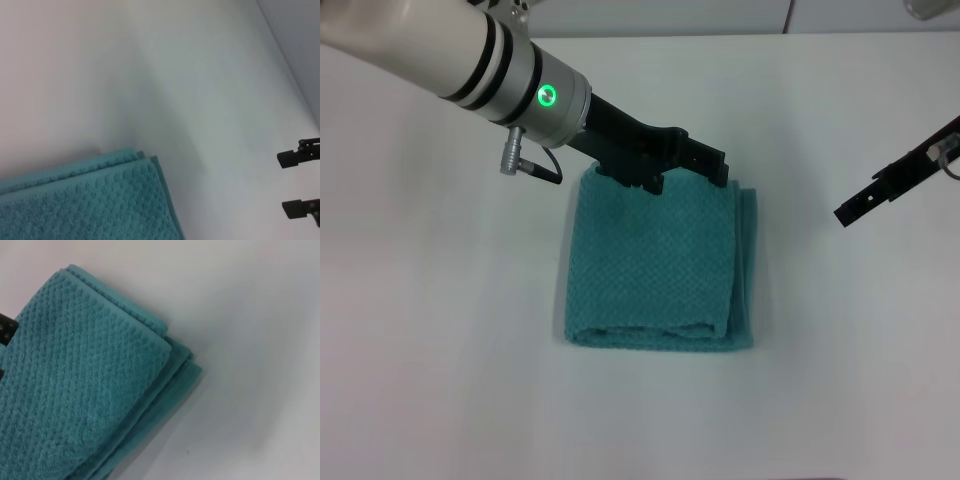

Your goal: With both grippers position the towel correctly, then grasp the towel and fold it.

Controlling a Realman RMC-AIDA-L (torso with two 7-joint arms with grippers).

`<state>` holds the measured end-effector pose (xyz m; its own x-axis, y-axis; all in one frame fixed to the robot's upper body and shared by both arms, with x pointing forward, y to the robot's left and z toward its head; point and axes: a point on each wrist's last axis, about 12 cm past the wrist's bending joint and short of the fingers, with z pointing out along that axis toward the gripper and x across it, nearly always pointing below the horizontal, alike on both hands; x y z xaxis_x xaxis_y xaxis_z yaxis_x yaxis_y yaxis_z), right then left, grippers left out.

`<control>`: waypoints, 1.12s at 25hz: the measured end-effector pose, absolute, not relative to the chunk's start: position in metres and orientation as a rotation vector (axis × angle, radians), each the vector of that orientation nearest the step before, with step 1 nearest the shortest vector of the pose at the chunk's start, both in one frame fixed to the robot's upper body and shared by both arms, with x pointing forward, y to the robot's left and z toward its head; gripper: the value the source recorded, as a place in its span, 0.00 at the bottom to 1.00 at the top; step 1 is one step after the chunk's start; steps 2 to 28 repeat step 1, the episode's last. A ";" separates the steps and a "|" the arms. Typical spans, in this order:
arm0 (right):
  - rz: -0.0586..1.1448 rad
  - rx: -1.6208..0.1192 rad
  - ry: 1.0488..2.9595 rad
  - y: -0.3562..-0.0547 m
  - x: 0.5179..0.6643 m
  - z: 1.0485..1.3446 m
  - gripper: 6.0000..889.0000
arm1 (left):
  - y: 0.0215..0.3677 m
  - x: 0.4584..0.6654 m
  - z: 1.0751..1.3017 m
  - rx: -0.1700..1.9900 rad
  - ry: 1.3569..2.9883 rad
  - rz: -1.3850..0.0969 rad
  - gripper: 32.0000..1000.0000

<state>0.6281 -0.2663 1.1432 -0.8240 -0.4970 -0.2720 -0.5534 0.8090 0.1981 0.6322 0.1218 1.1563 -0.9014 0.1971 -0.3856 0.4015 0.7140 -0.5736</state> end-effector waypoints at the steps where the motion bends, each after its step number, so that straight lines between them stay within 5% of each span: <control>1: 0.399 -0.819 2.788 -0.266 0.628 1.143 0.96 | 0.122 0.632 1.156 0.470 2.625 -0.979 0.95; 28: 0.399 -0.819 2.788 -0.266 0.628 1.143 0.96 | 0.122 0.632 1.156 0.470 2.625 -0.979 0.95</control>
